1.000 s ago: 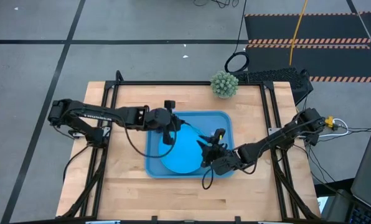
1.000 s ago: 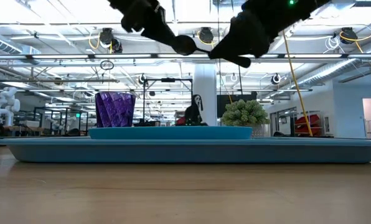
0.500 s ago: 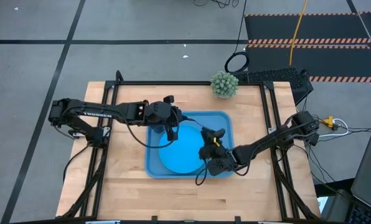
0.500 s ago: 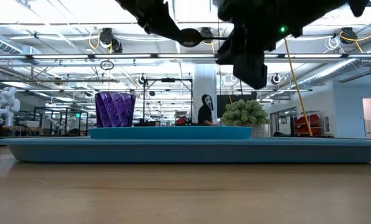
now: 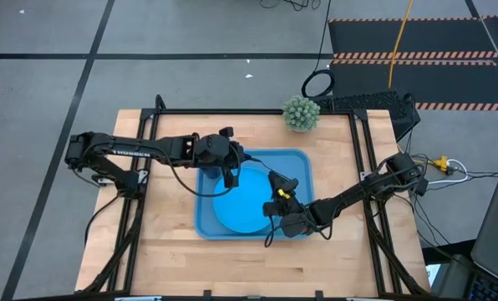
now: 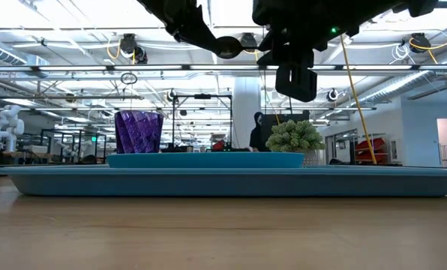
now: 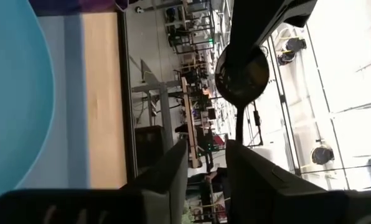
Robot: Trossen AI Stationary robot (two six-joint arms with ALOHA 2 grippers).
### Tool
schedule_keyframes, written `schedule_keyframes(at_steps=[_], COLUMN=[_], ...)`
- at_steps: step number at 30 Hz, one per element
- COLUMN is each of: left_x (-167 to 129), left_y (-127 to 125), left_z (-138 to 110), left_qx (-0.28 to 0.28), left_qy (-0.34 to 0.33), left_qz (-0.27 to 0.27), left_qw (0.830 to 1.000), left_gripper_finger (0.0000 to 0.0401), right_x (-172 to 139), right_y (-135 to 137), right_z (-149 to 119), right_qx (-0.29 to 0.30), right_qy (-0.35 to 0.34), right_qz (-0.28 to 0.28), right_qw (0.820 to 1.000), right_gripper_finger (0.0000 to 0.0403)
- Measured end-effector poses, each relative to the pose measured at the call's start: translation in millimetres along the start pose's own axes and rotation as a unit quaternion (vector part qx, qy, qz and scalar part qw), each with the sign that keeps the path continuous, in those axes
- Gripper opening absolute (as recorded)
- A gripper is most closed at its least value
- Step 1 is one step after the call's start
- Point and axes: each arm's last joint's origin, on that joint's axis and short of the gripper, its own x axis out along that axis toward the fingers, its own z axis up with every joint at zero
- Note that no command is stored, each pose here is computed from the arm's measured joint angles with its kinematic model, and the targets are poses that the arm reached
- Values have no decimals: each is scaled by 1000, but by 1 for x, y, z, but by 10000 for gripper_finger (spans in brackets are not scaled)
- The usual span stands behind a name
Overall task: Pick and place plate/cup/fork/spoon on tray
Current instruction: Adjust the black spoon
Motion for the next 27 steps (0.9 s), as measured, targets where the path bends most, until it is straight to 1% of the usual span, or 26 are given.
schedule_keyframes(at_steps=[8,13,17,22,27], left_x=[0,2,3,3,3], left_y=[0,9,17,16,13], left_z=[-1,-9,-11,-9,-8], left_qx=[-2,-13,-32,-50,-53], left_qy=[4,39,43,27,22], left_qz=[1,15,20,-19,-28], left_qw=[1000,999,998,998,998], left_gripper_finger=[2,2,2,3,4], right_x=[6,8,8,12,17], right_y=[0,0,0,-1,-1], right_z=[-1,-1,-1,-2,-3], right_qx=[-11,-13,-10,-7,-6], right_qy=[2,4,4,10,15], right_qz=[2,3,3,1,1], right_qw=[1000,1000,1000,1000,1000], right_gripper_finger=[69,56,59,74,86])
